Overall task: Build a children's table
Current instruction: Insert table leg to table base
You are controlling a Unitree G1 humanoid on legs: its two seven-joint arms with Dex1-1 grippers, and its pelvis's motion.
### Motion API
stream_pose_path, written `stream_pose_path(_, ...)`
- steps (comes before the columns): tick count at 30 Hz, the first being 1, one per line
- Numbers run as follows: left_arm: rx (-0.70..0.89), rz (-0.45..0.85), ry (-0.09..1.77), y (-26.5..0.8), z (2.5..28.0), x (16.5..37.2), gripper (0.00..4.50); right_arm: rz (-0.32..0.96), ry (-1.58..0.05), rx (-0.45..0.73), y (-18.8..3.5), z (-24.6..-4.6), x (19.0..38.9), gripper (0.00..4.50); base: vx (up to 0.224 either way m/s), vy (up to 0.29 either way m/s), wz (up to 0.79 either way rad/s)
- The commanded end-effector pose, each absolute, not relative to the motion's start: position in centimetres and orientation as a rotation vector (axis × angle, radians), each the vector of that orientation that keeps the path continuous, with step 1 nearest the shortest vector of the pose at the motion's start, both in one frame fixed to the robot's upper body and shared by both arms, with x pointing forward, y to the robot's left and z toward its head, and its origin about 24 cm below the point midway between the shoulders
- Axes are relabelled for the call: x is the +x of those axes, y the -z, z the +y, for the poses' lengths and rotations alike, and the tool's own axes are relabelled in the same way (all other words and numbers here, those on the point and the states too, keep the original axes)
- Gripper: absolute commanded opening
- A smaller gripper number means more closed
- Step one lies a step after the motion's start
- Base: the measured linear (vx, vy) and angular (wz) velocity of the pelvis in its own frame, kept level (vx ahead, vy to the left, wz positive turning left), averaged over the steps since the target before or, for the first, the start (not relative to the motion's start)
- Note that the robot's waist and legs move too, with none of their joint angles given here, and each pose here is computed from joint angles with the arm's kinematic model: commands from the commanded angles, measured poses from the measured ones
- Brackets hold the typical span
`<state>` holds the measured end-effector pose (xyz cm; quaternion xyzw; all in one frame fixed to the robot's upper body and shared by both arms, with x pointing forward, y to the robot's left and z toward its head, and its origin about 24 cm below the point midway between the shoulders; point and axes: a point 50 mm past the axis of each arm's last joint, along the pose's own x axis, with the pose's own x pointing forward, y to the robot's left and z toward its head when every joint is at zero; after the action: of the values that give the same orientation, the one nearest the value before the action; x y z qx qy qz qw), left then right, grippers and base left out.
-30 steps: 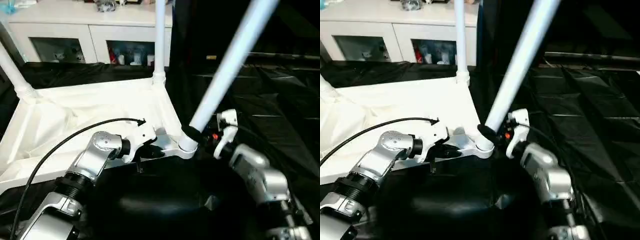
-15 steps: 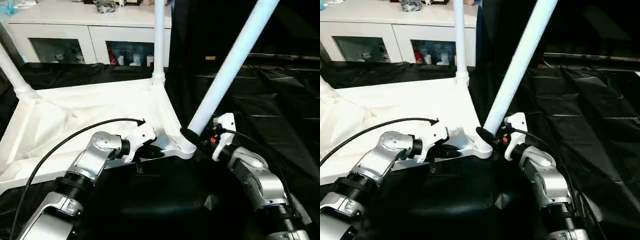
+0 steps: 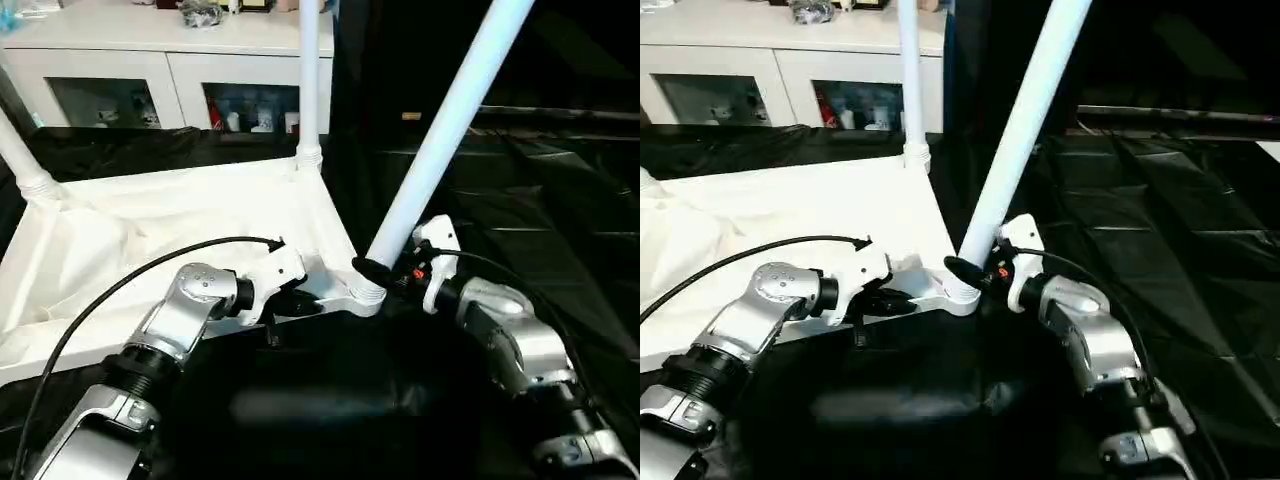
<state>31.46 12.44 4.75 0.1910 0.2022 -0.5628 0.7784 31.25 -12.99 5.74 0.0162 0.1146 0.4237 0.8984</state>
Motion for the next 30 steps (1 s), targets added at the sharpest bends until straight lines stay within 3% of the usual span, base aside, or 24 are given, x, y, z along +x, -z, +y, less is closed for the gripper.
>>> stream_pose_path(1, 0.406, 0.349, 1.226, -5.8, 11.6, 31.8, 0.0, 0.412, -0.971, -0.065, -2.7, -11.5, 29.8, 1.91, 0.0, 0.0, 0.0)
stream_pose_path(8, 0.408, 0.339, 1.218, -6.0, 11.6, 31.9, 0.0, 0.317, -0.998, -0.039, -5.0, -10.8, 30.7, 1.91, 0.0, 0.0, 0.0)
stream_pose_path(23, 0.412, 0.348, 1.226, -5.8, 11.6, 31.8, 0.0, 0.338, -1.071, -0.117, -4.6, -9.8, 30.4, 1.89, 0.0, 0.0, 0.0)
stream_pose_path(30, 0.419, 0.35, 1.23, -5.7, 11.7, 31.8, 0.0, 0.312, -1.009, -0.075, -5.1, -10.8, 30.7, 1.89, 0.0, 0.0, 0.0)
